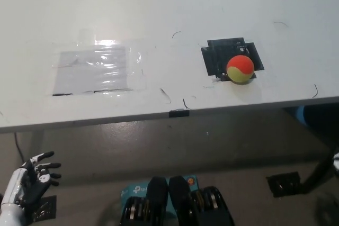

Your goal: The robot uses right hand to squeeze a small tennis ball placed on the black area of the table

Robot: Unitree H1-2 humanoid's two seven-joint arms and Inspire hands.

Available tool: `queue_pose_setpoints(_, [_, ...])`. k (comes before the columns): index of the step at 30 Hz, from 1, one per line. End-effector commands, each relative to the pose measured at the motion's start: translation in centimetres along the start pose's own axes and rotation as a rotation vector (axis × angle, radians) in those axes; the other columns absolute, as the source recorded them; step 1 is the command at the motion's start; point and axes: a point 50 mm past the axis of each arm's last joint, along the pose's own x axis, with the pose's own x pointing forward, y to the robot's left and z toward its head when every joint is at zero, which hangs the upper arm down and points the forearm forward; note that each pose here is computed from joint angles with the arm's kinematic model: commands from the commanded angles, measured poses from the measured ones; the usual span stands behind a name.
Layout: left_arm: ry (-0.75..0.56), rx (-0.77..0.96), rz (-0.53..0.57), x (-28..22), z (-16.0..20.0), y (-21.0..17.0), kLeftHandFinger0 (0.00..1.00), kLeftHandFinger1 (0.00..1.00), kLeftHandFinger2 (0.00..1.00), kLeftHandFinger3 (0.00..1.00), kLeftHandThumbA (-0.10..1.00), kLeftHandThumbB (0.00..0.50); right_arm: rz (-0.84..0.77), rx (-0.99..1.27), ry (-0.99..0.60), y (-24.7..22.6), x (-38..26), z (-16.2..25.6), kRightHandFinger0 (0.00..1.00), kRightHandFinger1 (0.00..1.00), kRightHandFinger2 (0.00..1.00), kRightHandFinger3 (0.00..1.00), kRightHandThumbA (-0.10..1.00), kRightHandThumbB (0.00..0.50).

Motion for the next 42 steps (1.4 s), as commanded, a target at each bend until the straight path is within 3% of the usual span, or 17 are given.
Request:
queue_pose_setpoints(1, [-0.032,-0.002,0.008,0.2,0.8,0.6,0.49,0.5,0.57,0.71,-0.1,0.033,0.095,-0.062,-0.245,0.5,3.9,7.9,0.64,0.75,0.83,0.99,0.36,0.26])
queue_pose_setpoints(3, [-0.036,0.002,0.005,0.3,0.8,0.5,0.47,0.48,0.57,0.71,-0.1,0.033,0.12,-0.061,-0.273,0.8,4.7,9.6,0.69,0.78,0.88,1.0,0.35,0.268])
queue_pose_setpoints(4, [-0.038,0.005,0.001,0.4,0.9,0.5,0.46,0.48,0.57,0.72,-0.1,0.03,0.176,-0.097,-0.35,1.4,6.3,12.8,0.73,0.87,1.0,1.0,0.32,0.267])
queue_pose_setpoints(6, [-0.04,0.005,-0.002,0.4,0.8,0.5,0.45,0.48,0.57,0.7,-0.1,0.037,0.219,-0.093,-0.378,2.1,7.3,15.7,0.66,0.84,1.0,1.0,0.41,0.36])
queue_pose_setpoints(8, [-0.045,0.008,-0.007,0.4,0.8,0.6,0.46,0.48,0.57,0.69,-0.1,0.044,0.238,-0.102,-0.401,2.9,7.6,17.4,0.65,0.83,1.0,1.0,0.42,0.388])
queue_pose_setpoints(9, [-0.052,0.023,0.004,0.7,1.2,0.7,0.46,0.49,0.56,0.69,-0.1,0.05,0.288,-0.146,-0.473,4.3,8.3,20.1,0.78,0.93,1.0,1.0,0.45,0.426])
queue_pose_setpoints(10, [-0.058,0.023,0.003,0.8,1.3,0.7,0.46,0.49,0.56,0.69,-0.1,0.045,0.307,-0.168,-0.479,4.9,8.5,21.1,0.81,1.0,1.0,1.0,0.45,0.444])
queue_pose_setpoints(13, [-0.052,0.02,0.01,0.8,1.3,0.7,0.45,0.48,0.55,0.68,-0.1,0.04,0.375,-0.277,-0.508,6.3,8.8,23.4,0.97,1.0,1.0,1.0,0.51,0.482])
queue_pose_setpoints(15, [-0.044,0.014,0.016,0.9,1.3,0.6,0.43,0.45,0.55,0.68,-0.1,0.037,0.436,-0.381,-0.509,7.3,9.6,24.9,1.0,1.0,1.0,1.0,0.56,0.5])
queue_pose_setpoints(20, [-0.046,0.011,0.0,0.9,1.3,0.6,0.42,0.45,0.55,0.68,-0.1,0.042,0.497,-0.475,-0.492,9.4,11.6,26.3,1.0,1.0,1.0,1.0,0.55,0.5])
queue_pose_setpoints(27, [-0.053,0.005,-0.003,1.1,1.5,0.6,0.4,0.44,0.54,0.65,-0.1,0.063,0.582,-0.609,-0.416,12.6,13.3,25.2,1.0,1.0,1.0,1.0,0.7,0.5])
queue_pose_setpoints(35, [-0.045,0.006,-0.005,1.1,1.4,0.6,0.4,0.44,0.54,0.69,-0.1,0.073,0.585,-0.722,-0.35,15.3,14.7,23.2,1.0,1.0,1.0,1.0,0.87,0.5])
queue_pose_setpoints(42, [-0.046,0.009,-0.002,1.0,1.6,0.5,0.41,0.44,0.55,0.7,-0.1,0.057,0.604,-0.77,-0.341,18.4,15.9,21.6,1.0,1.0,1.0,1.0,0.82,0.5])
